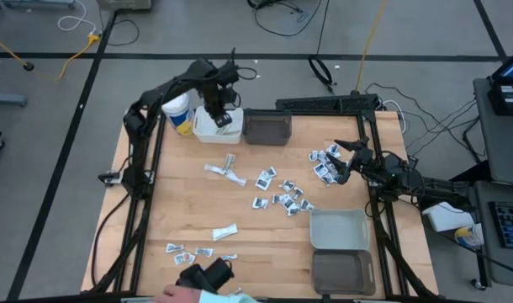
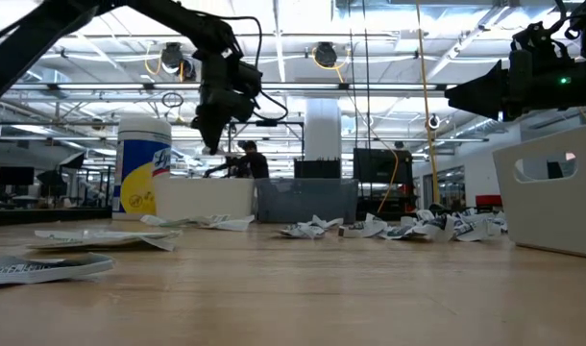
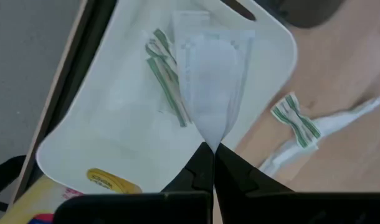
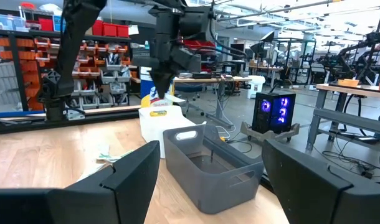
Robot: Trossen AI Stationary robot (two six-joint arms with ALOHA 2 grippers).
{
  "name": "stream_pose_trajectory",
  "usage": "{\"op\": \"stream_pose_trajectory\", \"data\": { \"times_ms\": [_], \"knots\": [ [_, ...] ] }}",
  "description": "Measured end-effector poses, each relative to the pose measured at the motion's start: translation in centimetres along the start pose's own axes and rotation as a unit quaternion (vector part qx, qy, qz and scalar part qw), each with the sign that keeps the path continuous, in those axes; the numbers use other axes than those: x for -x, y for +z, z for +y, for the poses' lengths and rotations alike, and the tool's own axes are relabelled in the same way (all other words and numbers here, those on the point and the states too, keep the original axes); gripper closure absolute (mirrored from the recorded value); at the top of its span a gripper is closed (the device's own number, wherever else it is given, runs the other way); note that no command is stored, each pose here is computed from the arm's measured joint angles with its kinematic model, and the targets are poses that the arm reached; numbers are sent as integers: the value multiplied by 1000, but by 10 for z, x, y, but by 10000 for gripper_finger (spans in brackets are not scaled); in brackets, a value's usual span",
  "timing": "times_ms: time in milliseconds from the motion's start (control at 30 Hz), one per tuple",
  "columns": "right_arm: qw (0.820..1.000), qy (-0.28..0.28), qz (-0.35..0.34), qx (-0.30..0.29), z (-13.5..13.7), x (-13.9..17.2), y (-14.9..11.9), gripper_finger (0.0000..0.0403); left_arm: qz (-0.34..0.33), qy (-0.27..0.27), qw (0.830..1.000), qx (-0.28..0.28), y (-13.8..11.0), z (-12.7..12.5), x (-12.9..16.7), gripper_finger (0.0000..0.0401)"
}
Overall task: Pick & Place First Aid Supplies
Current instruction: Put the green bandage into the white bin
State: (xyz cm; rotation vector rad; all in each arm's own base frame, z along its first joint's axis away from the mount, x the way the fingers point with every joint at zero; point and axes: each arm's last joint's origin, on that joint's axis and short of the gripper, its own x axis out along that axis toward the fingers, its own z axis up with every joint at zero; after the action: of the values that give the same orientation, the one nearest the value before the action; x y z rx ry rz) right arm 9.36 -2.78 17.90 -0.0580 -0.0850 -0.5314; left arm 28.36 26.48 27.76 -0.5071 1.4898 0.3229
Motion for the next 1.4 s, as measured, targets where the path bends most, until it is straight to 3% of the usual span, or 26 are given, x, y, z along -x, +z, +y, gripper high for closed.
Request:
{"op": "stream_pose_trajectory", "data": {
  "times_ms": [567,700,967,1167,1400],
  "knots": [
    [1000,0,0,0,0,0,0,124,17,-3,1000,7,13,11,-67,400],
    [1000,0,0,0,0,0,0,124,15,21,1000,7,13,11,-82,400],
    [1000,0,0,0,0,0,0,124,5,39,999,9,14,12,-89,396],
    [1000,0,0,0,0,0,0,124,5,39,999,8,14,12,-89,354],
    [1000,0,0,0,0,0,0,124,-2,50,999,6,16,13,-89,245]
  ]
}}
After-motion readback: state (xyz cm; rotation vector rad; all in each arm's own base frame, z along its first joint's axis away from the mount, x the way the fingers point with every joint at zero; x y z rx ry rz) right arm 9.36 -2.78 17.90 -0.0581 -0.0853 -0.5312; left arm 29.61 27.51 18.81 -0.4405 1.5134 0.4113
